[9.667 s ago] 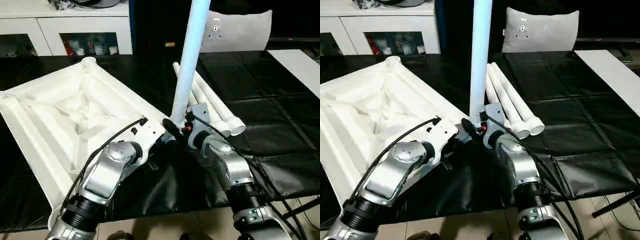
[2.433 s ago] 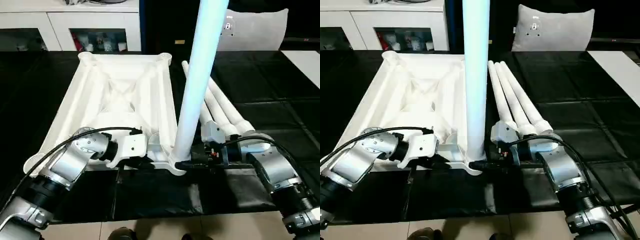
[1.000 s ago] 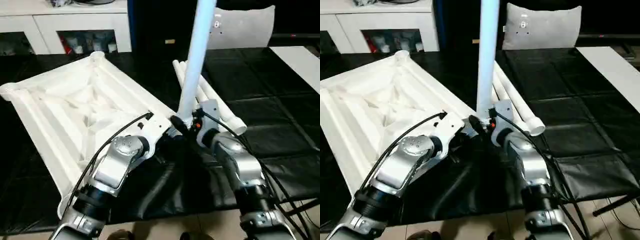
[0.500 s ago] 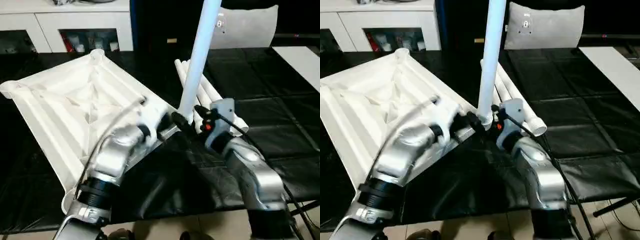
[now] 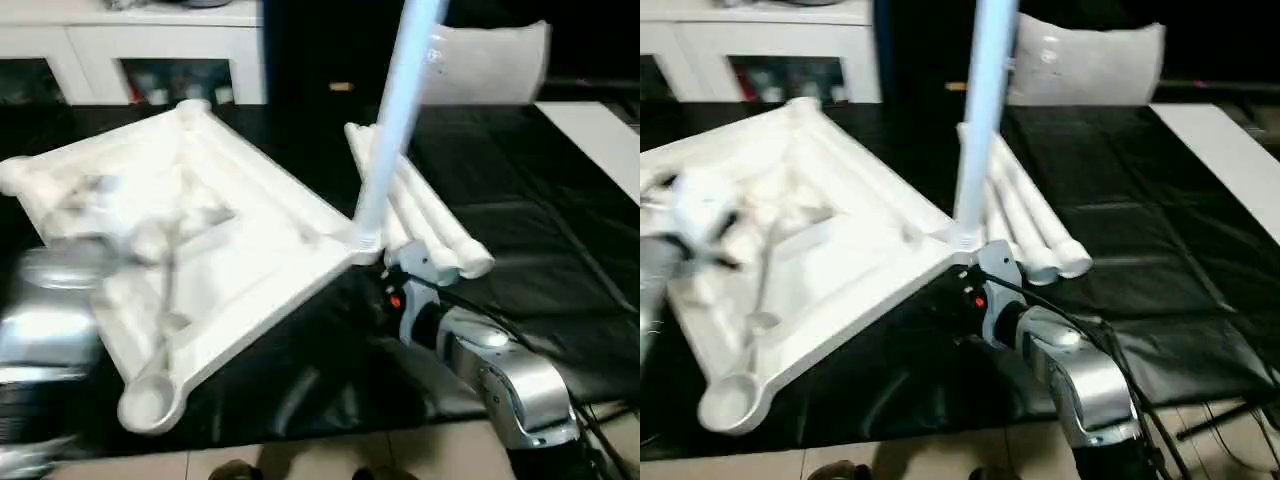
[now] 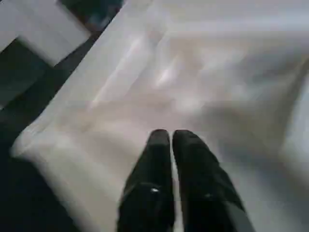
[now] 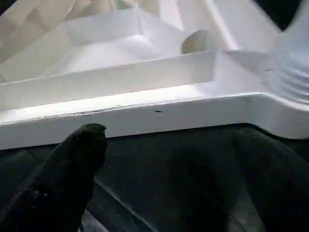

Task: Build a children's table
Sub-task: Rotate table base

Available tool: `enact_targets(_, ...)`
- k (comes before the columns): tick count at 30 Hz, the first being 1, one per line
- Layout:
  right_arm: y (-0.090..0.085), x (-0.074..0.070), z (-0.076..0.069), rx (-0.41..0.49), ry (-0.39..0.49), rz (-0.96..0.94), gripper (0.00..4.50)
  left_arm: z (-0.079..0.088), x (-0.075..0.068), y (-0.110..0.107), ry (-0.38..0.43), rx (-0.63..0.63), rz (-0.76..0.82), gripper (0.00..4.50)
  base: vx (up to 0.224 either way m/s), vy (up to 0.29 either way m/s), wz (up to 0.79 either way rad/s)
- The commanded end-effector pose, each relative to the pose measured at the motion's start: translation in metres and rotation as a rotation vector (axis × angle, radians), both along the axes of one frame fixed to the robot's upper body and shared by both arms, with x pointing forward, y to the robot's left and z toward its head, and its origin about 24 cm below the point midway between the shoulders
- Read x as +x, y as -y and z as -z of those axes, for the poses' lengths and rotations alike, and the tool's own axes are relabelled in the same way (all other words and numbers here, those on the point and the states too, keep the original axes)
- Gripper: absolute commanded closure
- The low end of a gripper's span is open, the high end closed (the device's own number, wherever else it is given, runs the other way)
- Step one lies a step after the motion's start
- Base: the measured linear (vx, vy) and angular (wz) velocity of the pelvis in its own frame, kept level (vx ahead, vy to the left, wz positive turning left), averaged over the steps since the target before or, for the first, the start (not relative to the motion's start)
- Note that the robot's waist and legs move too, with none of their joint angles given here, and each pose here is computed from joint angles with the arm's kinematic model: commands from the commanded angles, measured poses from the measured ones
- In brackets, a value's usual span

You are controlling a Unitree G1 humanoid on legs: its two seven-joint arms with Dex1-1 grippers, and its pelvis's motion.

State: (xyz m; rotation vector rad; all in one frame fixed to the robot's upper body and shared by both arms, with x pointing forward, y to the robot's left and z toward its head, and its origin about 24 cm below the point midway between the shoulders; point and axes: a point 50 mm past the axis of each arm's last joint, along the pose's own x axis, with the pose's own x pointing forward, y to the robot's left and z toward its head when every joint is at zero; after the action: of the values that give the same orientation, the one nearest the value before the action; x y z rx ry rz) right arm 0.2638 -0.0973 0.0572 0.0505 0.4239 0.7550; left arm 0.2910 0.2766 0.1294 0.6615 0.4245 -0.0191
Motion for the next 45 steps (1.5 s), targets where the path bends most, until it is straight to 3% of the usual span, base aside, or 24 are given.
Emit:
enact_targets(1, -0.003, 0.001, 0.003, -0.029, -0.018, -0.008, 0.0, -0.001, -0.002, 0.002, -0.013, 0.037, 0.002, 4.44, 0.0, 0.0, 0.0)
enact_targets(5, -0.01, 0.006, 0.01, -0.067, -0.06, -0.025, 0.0, 0.008, -0.013, -0.01, -0.096, 0.087, -0.027, 4.44, 0.0, 0.0, 0.0)
enact_targets(13, -0.018, 0.02, 0.023, -0.115, -0.094, -0.01, 0.0, 0.028, -0.028, 0.002, -0.306, 0.067, 0.069, 4.44, 0.0, 0.0, 0.0)
enact_targets(15, -0.023, 0.027, 0.025, -0.094, -0.102, -0.004, 0.0, 0.033, -0.034, 0.01, -0.387, 0.025, 0.154, 4.44, 0.0, 0.0, 0.0)
enact_targets(20, -0.029, 0.037, 0.028, -0.086, -0.105, 0.014, 0.0, 0.035, -0.046, 0.028, -0.481, -0.056, 0.31, 4.44, 0.0, 0.0, 0.0)
enact_targets(21, -0.034, 0.043, 0.027, -0.074, -0.094, 0.015, 0.0, 0.037, -0.055, 0.039, -0.56, -0.084, 0.424, 4.44, 0.0, 0.0, 0.0)
enact_targets(28, -0.044, 0.056, 0.025, -0.065, -0.068, 0.017, 0.0, 0.039, -0.072, 0.066, -0.671, -0.228, 0.651, 4.44, 0.0, 0.0, 0.0)
enact_targets(32, -0.047, 0.062, 0.024, -0.068, -0.051, 0.025, 0.0, 0.038, -0.074, 0.083, -0.664, -0.285, 0.759, 4.44, 0.0, 0.0, 0.0)
enact_targets(37, -0.046, 0.064, 0.023, -0.074, -0.039, 0.024, 0.0, 0.039, -0.06, 0.102, -0.592, -0.31, 0.794, 4.44, 0.0, 0.0, 0.0)
enact_targets(42, -0.042, 0.07, 0.017, -0.067, 0.011, 0.051, 0.0, 0.045, -0.025, 0.105, -0.412, -0.232, 0.631, 4.44, 0.0, 0.0, 0.0)
enact_targets(45, -0.04, 0.075, 0.005, -0.062, 0.061, 0.085, 0.0, 0.045, -0.015, 0.102, -0.365, -0.208, 0.552, 4.44, 0.0, 0.0, 0.0)
